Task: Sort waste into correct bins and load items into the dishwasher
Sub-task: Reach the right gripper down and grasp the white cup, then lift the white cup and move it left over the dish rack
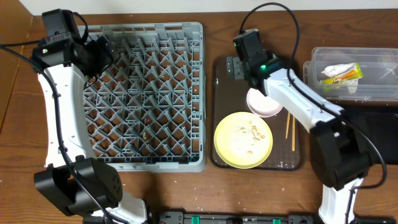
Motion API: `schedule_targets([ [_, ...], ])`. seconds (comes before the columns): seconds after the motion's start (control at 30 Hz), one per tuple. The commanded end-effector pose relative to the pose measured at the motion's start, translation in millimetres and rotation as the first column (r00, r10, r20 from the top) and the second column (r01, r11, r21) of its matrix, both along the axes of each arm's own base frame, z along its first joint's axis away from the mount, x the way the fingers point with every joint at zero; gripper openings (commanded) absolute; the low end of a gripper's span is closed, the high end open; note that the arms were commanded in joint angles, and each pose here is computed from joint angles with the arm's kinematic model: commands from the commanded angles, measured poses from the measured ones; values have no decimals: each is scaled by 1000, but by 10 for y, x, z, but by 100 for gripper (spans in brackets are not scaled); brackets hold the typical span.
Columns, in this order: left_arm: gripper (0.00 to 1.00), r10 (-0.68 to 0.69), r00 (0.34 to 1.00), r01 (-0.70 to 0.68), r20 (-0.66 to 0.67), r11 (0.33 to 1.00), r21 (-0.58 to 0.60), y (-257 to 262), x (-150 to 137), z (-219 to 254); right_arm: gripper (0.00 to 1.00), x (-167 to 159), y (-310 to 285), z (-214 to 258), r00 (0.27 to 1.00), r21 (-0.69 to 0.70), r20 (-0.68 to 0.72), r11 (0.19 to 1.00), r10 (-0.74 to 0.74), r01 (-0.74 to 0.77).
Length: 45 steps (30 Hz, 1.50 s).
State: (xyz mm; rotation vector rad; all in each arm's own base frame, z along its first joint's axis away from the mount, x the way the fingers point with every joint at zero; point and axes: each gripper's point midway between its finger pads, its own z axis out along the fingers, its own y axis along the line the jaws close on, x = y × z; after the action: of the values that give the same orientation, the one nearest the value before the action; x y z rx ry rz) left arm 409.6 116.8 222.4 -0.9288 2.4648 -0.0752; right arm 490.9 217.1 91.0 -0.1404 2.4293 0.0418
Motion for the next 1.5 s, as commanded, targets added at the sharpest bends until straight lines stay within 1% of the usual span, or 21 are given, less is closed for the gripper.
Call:
schedule_targets([
  [0.0, 98, 11, 1000, -11, 16, 1000, 10, 11, -41, 82, 67, 42, 13, -8, 999, -37, 27, 999, 17, -16],
  [0.1, 98, 11, 1000, -11, 16, 1000, 10, 11, -41, 82, 53, 59, 2, -1, 999, -50, 34, 998, 28, -26],
  [0.13, 98, 11, 1000, -11, 16, 1000, 10, 11, -41, 82, 50, 62, -17, -8, 999, -62, 31, 997, 36, -34],
  [0.2, 98, 11, 1000, -11, 16, 1000, 10, 11, -40, 83, 47, 50, -81, -103, 1000, -81, 6, 996, 26, -25],
  [0.27, 98, 11, 1000, -11, 16, 1000, 10, 11, -41, 82, 39, 47, -90, -190, 1000, -89, -9, 996, 25, -25],
  [0.3, 98, 11, 1000, -11, 16, 1000, 10, 11, -41, 82, 33, 42, -93, -265, 999, -95, -21, 995, 24, -26],
  [0.47, 98, 11, 1000, -11, 16, 1000, 10, 11, -41, 82, 24, 78, -82, -261, 1000, -96, -6, 995, 21, -21],
  [0.53, 98, 11, 1000, -11, 16, 1000, 10, 11, -41, 82, 16, 125, -94, -158, 1000, -99, 23, 995, 9, -6],
  [0.57, 98, 11, 1000, -11, 16, 1000, 10, 11, -41, 82, 5, 157, -103, -61, 999, -99, 46, 995, 0, 5],
  [0.6, 98, 11, 1000, -11, 16, 1000, 10, 11, -41, 82, 1, 168, -107, 2, 998, -98, 57, 995, -4, 10],
  [0.87, 98, 11, 1000, -11, 16, 1000, 10, 11, -41, 82, 1, 125, -83, 712, 989, -23, 149, 1000, 1, 2],
  [0.9, 98, 11, 1000, -11, 16, 1000, 10, 11, -41, 82, 1, 59, 22, 905, 986, 44, 159, 998, 42, -50],
  [0.97, 98, 11, 1000, -11, 16, 1000, 10, 11, -41, 82, 1, -35, 203, 1094, 979, 132, 167, 981, 118, -141],
  [1.03, 98, 11, 1000, -11, 16, 1000, 10, 11, -41, 82, 1, -158, 469, 1288, 955, 243, 186, 931, 229, -271],
  [1.07, 98, 11, 1000, -11, 16, 1000, 10, 11, -40, 83, 1, -230, 629, 1379, 934, 304, 202, 887, 295, -347],
  [1.13, 98, 11, 1000, -11, 16, 1000, 10, 11, -41, 82, 1, -421, 980, 1580, 857, 423, 259, 745, 446, -516],
  [1.2, 98, 11, 1000, -11, 16, 1000, 10, 11, -41, 82, 1, -607, 1244, 1726, 767, 494, 322, 592, 556, -637],
  [1.23, 98, 11, 1000, -11, 16, 1000, 10, 11, -40, 83, 1, -684, 1350, 1781, 736, 530, 343, 527, 584, -665],
  [1.27, 98, 11, 1000, -11, 16, 1000, 10, 11, -41, 82, 1, -715, 1413, 1796, 730, 558, 346, 496, 590, -666],
  [1.37, 98, 11, 1000, -11, 16, 1000, 10, 11, -41, 82, 1, -744, 1565, 1719, 748, 635, 313, 457, 586, -623],
  [1.47, 98, 11, 1000, -11, 16, 1000, 10, 11, -41, 82, 1, -830, 1708, 1605, 721, 684, 294, 388, 627, -617],
])
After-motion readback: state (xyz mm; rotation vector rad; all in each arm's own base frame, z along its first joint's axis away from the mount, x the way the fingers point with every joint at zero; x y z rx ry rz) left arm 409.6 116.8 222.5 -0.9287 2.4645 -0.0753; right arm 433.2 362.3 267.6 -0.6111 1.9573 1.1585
